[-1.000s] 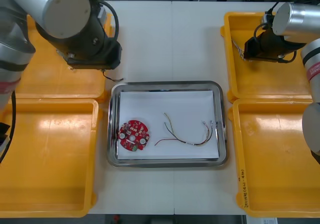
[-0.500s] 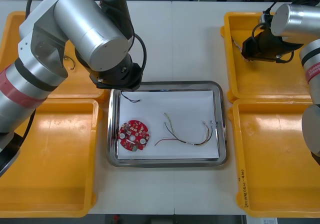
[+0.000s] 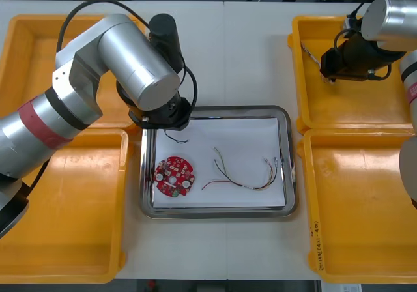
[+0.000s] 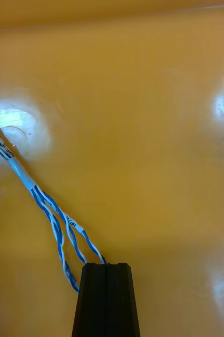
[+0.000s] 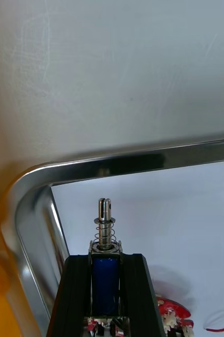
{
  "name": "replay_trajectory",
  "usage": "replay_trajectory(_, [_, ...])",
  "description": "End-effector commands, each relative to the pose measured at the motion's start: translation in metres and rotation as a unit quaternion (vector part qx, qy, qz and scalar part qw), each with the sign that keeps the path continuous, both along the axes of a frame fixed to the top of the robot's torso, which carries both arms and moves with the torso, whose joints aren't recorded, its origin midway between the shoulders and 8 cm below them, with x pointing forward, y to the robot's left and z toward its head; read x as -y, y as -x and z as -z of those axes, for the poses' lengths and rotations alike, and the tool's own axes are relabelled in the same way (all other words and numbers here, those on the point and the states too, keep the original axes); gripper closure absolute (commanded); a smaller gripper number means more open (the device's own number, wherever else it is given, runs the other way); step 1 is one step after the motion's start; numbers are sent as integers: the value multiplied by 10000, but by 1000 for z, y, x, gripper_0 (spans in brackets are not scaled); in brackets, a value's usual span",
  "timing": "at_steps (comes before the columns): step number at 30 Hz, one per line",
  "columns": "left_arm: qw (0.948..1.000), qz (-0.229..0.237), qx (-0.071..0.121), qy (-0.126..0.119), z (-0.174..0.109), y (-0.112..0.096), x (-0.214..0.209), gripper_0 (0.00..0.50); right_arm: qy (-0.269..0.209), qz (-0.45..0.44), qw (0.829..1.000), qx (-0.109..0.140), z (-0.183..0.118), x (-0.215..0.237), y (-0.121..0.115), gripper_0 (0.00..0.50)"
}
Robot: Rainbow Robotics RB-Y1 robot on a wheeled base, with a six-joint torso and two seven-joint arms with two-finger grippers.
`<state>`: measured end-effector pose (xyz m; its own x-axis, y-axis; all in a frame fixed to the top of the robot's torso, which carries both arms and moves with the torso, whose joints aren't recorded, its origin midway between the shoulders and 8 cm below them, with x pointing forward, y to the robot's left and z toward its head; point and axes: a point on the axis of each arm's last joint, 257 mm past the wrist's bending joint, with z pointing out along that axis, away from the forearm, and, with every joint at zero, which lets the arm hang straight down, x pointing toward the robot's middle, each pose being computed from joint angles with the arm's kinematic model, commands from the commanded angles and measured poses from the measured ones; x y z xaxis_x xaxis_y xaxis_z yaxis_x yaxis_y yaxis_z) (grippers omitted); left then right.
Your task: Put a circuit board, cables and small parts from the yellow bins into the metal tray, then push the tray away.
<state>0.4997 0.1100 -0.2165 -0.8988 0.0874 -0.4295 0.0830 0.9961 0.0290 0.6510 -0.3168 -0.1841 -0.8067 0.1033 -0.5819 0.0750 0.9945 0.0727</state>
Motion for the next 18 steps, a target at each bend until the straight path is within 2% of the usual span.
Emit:
replay_trajectory(1, [9997,-170,-89,127,25,11,11,500,363,-31,9993,83,-23,39,4,500])
replay_trajectory(6, [9998,-153,-84,113,35,12,9,500,434,-16,9990,44,-19,55,10,500])
replay_trajectory(11, [9998,-172,-125,50,42,16,5,500,761,-101,9970,39,-13,77,22,500])
replay_trajectory(16, [9998,-184,-88,50,41,14,5,498,614,-145,9980,24,-10,86,31,500])
replay_trajectory(17, [9998,-200,-73,40,41,13,3,441,577,-151,9982,8,-8,88,33,500])
replay_trajectory(18, [9998,-191,-49,42,40,13,4,319,544,-163,9984,4,-8,88,34,500])
